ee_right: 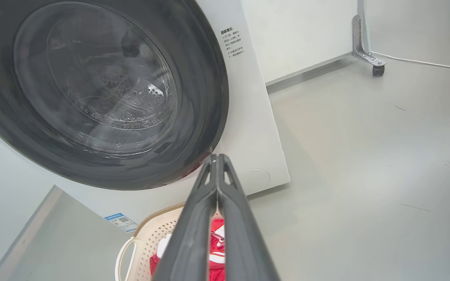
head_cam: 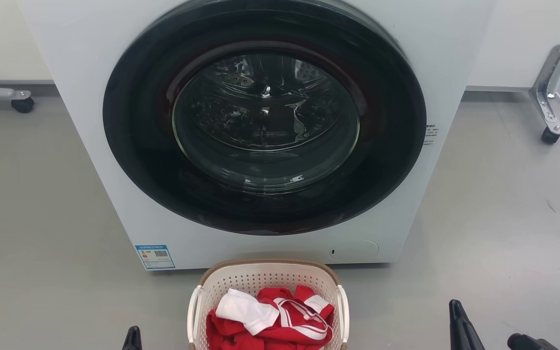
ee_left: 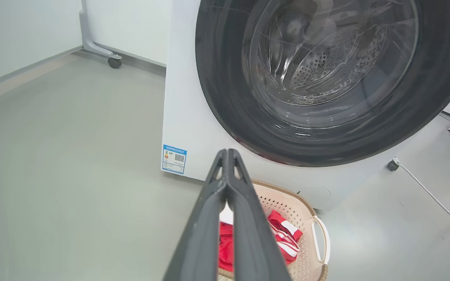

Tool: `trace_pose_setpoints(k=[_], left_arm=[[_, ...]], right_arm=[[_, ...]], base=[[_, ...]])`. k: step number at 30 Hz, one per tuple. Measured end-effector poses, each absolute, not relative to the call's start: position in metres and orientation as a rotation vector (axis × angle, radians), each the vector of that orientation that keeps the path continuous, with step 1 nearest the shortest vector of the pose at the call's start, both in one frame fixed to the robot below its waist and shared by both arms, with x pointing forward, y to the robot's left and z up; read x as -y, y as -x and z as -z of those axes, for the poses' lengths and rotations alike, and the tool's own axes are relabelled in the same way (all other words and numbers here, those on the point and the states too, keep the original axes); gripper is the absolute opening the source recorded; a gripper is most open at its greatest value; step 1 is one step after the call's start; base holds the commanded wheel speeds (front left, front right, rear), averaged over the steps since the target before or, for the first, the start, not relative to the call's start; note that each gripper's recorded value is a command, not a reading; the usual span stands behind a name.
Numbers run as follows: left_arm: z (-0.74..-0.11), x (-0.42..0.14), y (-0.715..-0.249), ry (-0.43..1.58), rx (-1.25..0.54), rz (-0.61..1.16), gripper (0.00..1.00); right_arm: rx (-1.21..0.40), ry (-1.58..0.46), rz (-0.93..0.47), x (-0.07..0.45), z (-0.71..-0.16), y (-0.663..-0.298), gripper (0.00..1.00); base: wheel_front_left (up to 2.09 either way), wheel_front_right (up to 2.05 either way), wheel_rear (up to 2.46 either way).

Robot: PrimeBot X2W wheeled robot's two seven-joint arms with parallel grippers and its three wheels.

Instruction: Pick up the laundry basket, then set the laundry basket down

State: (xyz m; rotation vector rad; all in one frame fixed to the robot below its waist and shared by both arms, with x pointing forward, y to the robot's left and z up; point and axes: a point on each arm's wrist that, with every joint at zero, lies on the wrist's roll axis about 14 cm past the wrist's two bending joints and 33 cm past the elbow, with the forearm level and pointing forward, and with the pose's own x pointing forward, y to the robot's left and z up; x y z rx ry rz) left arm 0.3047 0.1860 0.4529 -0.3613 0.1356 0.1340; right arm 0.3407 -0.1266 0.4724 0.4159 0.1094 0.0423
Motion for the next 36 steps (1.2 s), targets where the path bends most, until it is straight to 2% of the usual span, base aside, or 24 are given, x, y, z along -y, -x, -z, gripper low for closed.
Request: trace_pose_setpoints(k=[36], left_arm=[[-0.450,-0.193,-0.335,0.882,-0.180,-0.157,0.00]], right_arm=[[-0.184,-0.915,0.064,0.162,-0.463,-0.359,0.00]], base=[[0.00,0.00,0.00]])
